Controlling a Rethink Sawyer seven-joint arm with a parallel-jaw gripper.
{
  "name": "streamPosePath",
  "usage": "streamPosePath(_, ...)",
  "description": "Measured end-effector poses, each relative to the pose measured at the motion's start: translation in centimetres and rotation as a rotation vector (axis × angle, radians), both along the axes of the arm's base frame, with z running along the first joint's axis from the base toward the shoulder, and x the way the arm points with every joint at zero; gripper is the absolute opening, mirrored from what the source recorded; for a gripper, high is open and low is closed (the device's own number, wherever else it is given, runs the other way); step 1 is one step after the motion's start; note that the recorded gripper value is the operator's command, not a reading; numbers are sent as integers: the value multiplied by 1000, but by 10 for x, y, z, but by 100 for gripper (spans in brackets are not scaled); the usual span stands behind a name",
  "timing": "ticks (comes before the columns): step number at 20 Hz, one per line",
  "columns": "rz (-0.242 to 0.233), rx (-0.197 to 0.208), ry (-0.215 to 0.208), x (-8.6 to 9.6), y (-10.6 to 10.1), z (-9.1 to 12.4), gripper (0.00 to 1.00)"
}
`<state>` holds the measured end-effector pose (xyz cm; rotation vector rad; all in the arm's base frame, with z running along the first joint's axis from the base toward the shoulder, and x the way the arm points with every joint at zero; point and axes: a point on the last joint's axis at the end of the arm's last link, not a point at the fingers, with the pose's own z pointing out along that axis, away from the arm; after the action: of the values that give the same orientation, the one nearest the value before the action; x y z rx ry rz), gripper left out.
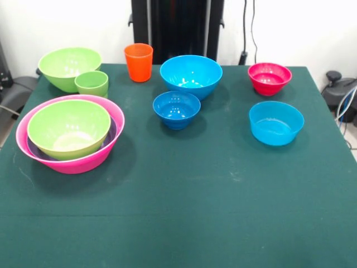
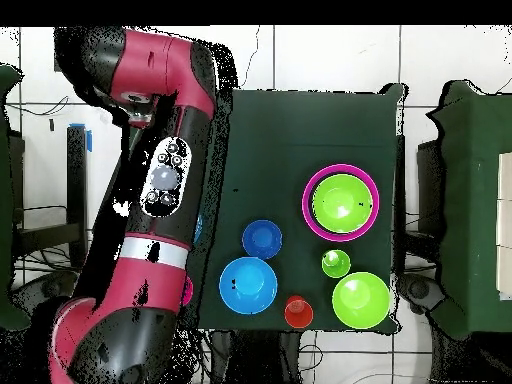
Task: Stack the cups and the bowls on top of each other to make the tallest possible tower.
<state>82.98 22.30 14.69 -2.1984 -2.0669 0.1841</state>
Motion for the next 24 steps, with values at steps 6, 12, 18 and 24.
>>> streamPosePath(6,-43,-9,19,-9,-15,8,100)
streamPosePath(12,-79,-32,45,-20,-35,10,100)
streamPosePath(18,-105,-51,60,-32,-50,5,100)
streamPosePath(24,-124,-57,58,-47,-53,-3,100)
